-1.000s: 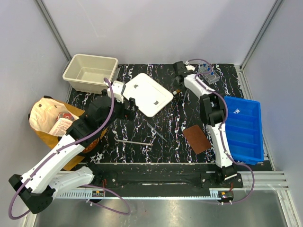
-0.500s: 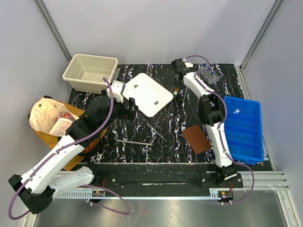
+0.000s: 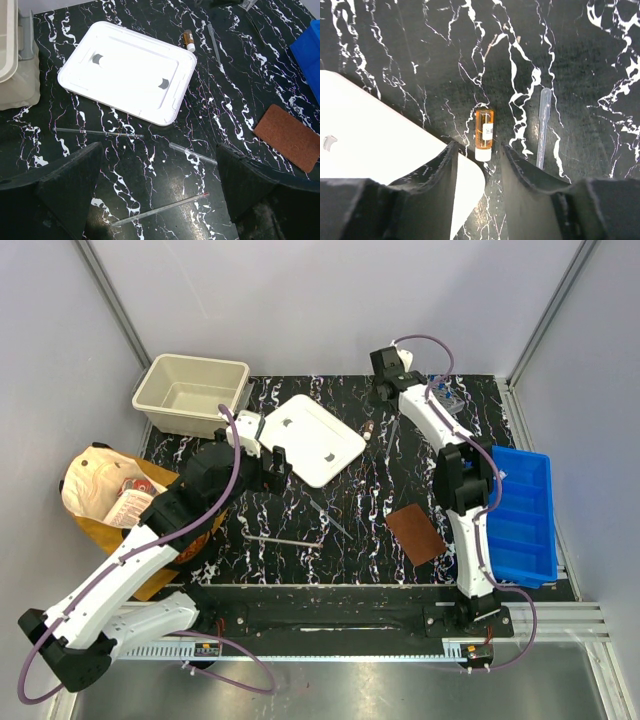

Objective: Organize the chemistry lab equipment

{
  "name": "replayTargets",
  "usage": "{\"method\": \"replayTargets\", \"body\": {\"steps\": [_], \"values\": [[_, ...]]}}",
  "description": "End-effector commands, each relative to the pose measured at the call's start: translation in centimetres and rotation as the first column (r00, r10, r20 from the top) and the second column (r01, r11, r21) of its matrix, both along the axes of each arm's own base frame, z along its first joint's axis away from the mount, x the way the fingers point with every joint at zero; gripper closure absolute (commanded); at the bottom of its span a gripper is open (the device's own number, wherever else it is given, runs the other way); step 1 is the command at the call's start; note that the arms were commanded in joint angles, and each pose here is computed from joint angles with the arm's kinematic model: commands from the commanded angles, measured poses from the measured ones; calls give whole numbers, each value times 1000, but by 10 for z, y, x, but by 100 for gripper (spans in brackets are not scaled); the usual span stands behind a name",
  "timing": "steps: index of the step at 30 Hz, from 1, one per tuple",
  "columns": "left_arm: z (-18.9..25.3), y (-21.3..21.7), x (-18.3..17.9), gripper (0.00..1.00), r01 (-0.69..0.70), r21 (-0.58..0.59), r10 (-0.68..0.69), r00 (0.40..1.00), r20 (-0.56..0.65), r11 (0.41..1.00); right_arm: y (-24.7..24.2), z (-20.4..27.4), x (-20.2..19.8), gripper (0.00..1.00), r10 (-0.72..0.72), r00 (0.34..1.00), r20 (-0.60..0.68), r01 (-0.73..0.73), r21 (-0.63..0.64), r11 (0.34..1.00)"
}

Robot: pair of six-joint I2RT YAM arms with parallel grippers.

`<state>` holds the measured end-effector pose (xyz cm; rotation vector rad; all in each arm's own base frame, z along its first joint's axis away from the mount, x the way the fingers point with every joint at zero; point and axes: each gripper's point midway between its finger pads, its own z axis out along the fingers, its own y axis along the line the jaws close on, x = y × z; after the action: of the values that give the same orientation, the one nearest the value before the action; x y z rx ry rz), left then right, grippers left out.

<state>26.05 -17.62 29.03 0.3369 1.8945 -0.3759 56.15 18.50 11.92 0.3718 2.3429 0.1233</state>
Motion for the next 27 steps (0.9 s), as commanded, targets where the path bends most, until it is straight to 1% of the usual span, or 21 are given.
{"method": "replayTargets", "body": {"steps": [1, 5, 14, 20, 27], "values": [[7, -4, 5, 1, 2, -29, -1, 1000, 30, 1000, 12, 17, 3, 53, 65, 997, 46, -65, 8, 998], [8, -4, 5, 1, -2, -31, 3, 999, 35, 1000, 15, -3, 7, 50, 64, 998, 13, -64, 13, 998], [7, -4, 6, 1, -2, -27, 2, 999, 33, 1000, 15, -47, 13, 50, 58, 996, -61, -60, -26, 998], [9, -3, 6, 1, -4, -29, 5, 999, 37, 1000, 17, -72, 11, 54, 66, 991, -116, -71, -35, 997], [7, -3, 6, 1, -3, -26, 3, 999, 34, 1000, 11, -80, 7, 60, 62, 988, -145, -72, -67, 995]]}}
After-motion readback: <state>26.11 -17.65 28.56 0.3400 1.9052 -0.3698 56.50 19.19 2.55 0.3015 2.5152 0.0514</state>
